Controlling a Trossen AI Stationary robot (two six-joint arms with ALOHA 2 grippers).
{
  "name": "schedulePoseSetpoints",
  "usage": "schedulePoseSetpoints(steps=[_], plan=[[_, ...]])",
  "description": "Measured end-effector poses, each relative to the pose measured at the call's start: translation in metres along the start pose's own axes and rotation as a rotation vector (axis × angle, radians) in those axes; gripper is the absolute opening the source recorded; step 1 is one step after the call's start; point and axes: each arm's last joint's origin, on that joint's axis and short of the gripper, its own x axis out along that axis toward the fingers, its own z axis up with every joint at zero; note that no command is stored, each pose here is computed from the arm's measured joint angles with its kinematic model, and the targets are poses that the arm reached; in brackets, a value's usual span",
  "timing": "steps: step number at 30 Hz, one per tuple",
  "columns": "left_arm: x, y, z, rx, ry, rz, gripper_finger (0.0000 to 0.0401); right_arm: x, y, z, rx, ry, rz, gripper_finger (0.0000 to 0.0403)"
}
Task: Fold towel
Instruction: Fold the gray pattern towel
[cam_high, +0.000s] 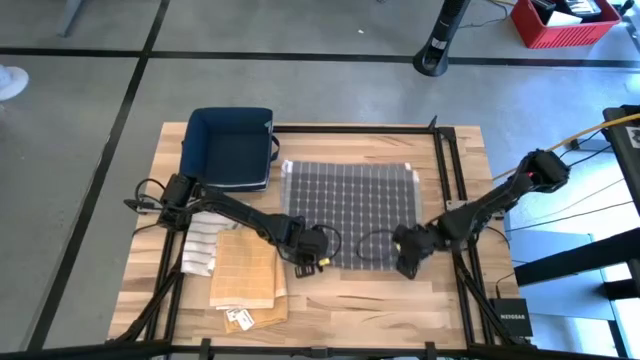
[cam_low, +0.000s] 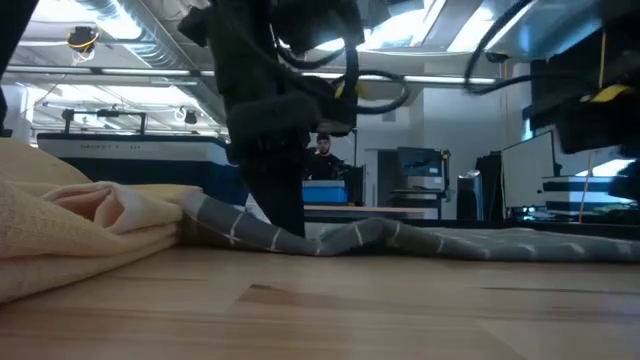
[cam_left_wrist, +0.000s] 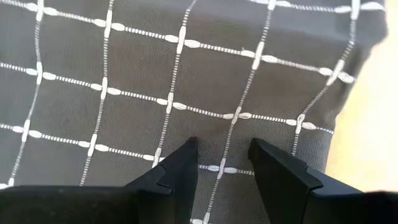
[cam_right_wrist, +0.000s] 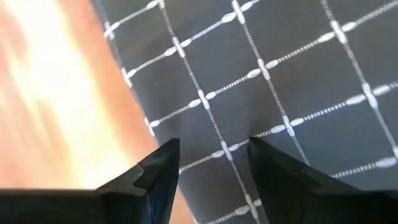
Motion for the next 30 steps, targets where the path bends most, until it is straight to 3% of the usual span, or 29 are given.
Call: schedulePoseSetpoints(steps=[5,10,13,16,20,25,30], plan=[[-0.003,-0.021,-0.004,0.014,-0.033,-0.045,0.0143,0.0,0.019,-0.027,0.047,0.068,0.091,0.0193],[-0.024,-0.032,-0.004,0.05,0.034,-0.039,0.0143,-0.006,0.029,-0.04,0.024,0.13,0.108,0.0193],[-0.054,-0.034,0.006,0.043,0.023,-0.044,0.0143,-0.009,0.034,-0.036,-0.008,0.075,0.11,0.0193],[-0.076,-0.027,0.017,0.038,-0.02,-0.052,0.0143,-0.012,0.038,-0.03,-0.094,-0.09,0.074,0.0193],[-0.1,0.003,0.035,0.042,-0.112,-0.009,0.0143,-0.015,0.036,-0.019,-0.164,-0.44,-0.065,0.0193],[-0.097,0.069,0.055,0.029,-0.117,0.101,0.0143,-0.02,0.032,-0.011,-0.169,-0.775,-0.231,0.0193],[-0.089,0.141,0.064,-0.002,-0.095,0.184,0.0143,-0.014,0.032,-0.011,-0.186,-0.8,-0.28,0.0193]])
